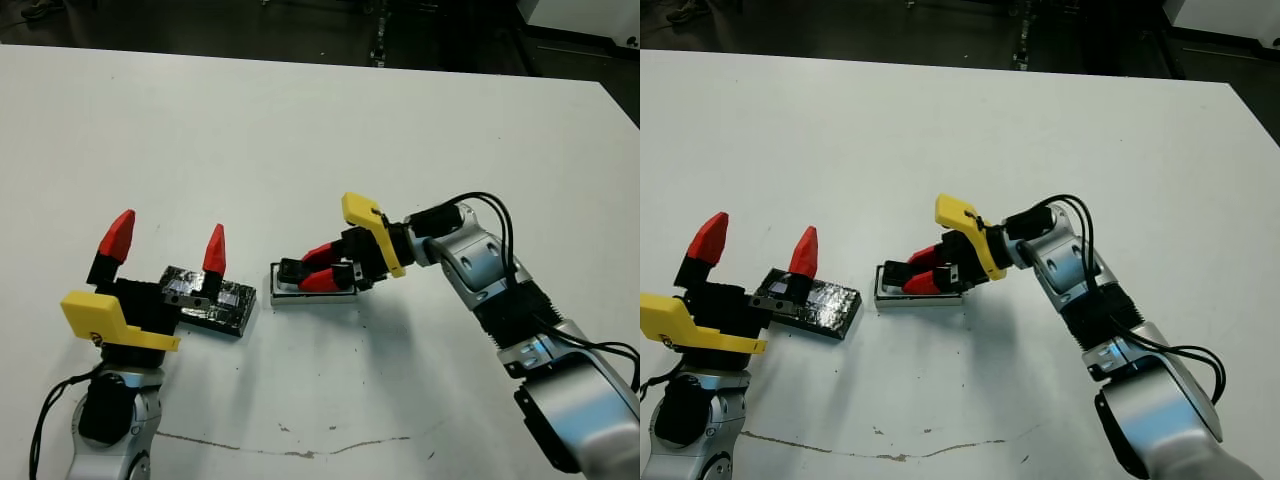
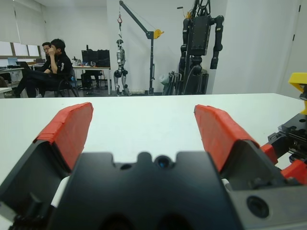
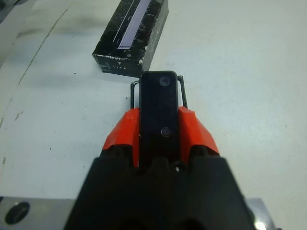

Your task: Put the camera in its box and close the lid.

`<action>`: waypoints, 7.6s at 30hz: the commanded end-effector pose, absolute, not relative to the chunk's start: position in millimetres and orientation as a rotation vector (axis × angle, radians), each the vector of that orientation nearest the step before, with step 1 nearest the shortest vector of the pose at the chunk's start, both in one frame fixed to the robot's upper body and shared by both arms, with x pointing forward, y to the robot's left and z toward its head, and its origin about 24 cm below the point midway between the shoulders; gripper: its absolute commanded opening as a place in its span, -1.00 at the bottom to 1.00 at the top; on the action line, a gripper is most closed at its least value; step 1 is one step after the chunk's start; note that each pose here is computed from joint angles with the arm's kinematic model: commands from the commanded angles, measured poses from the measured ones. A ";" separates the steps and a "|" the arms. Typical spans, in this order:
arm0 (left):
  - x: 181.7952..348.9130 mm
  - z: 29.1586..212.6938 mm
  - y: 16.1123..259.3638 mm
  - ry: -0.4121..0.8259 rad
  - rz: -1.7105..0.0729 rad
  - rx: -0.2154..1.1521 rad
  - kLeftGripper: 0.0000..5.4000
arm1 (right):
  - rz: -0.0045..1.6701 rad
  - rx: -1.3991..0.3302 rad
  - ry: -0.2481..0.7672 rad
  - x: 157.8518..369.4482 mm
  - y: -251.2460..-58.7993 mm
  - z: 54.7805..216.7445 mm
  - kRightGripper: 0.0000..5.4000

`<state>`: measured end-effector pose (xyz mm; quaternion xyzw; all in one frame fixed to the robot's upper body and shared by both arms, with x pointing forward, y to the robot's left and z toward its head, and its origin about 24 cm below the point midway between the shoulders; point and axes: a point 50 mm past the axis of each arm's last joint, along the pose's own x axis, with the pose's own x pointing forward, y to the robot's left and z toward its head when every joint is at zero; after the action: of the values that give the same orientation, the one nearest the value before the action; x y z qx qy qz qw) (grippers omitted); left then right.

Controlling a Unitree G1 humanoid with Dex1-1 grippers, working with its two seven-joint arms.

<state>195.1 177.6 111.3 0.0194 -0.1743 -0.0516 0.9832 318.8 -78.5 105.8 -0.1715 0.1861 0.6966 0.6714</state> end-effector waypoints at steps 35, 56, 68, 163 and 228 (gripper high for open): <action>195.1 107.7 179.5 -0.326 -0.104 0.052 1.00 | 1.568 -0.506 0.512 315.0 -106.8 101.7 0.28; 196.5 107.7 177.4 -0.324 -0.120 0.043 1.00 | 1.532 -0.463 0.428 314.9 -117.1 121.0 1.00; 197.5 108.4 175.5 -0.330 -0.116 0.052 1.00 | 1.471 -0.444 0.325 309.5 -133.5 149.7 1.00; 288.9 164.1 212.5 0.588 -1.579 0.699 1.00 | 0.301 0.089 -0.122 188.8 -210.1 95.7 -1.00; 296.2 120.8 213.3 0.707 -1.531 0.779 1.00 | 0.299 0.102 -0.134 184.6 -211.6 92.4 -1.00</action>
<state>298.7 212.2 131.3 0.3370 0.2919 -0.6609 0.6037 185.8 -209.0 93.1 0.0584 -0.0706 0.1542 0.9838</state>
